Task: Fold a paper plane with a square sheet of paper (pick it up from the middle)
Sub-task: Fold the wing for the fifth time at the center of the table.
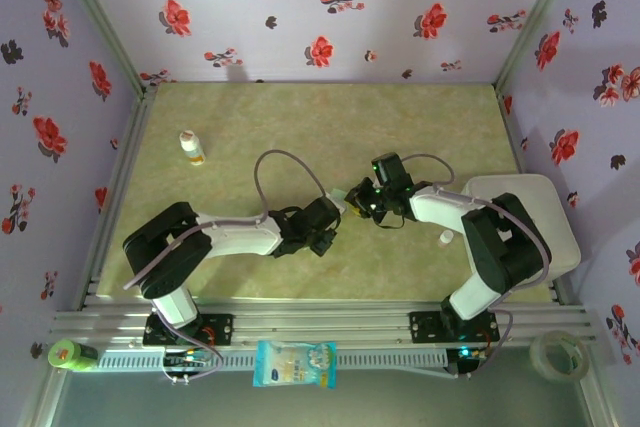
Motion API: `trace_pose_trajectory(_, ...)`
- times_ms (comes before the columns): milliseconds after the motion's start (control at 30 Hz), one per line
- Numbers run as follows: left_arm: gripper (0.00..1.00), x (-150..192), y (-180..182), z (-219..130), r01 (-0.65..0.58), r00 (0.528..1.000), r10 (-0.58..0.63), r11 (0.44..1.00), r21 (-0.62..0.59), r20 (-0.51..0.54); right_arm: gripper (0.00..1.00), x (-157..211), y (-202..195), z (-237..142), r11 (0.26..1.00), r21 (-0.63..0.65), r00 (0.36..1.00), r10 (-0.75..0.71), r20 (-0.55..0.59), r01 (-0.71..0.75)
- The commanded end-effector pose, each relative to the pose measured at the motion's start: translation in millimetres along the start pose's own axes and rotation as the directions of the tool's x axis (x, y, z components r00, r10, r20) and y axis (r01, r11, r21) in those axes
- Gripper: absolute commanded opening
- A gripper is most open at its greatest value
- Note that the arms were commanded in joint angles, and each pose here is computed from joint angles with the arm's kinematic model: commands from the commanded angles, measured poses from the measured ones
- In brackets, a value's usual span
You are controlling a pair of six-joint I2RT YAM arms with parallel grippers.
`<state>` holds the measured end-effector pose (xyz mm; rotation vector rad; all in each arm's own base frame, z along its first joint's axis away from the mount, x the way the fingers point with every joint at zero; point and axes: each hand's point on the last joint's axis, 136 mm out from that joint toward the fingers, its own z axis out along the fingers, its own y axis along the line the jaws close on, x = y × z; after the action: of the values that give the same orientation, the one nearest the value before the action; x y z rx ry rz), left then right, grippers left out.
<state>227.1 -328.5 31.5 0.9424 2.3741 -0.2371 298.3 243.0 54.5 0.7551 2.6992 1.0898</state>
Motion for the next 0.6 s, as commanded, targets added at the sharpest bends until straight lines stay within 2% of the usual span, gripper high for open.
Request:
trace_pose_trajectory(0,0.14,-0.7,0.4,1.1,-0.044,0.999,0.043,0.999,-0.025,-0.016,0.14,1.5,6.2,0.1,1.000,-0.007,1.000,-0.005,-0.014,0.005)
trace_pose_trajectory(400,0.22,-0.8,4.5,-0.2,-0.081,0.997,0.081,0.994,-0.073,-0.010,0.00,-0.4,7.6,-1.5,1.000,-0.024,1.000,-0.001,-0.013,0.001)
trace_pose_trajectory(567,0.28,-0.8,8.6,-1.6,-0.109,0.994,0.109,0.987,-0.118,-0.007,0.00,-1.4,8.6,-1.5,0.999,-0.043,1.000,0.013,-0.014,-0.013)
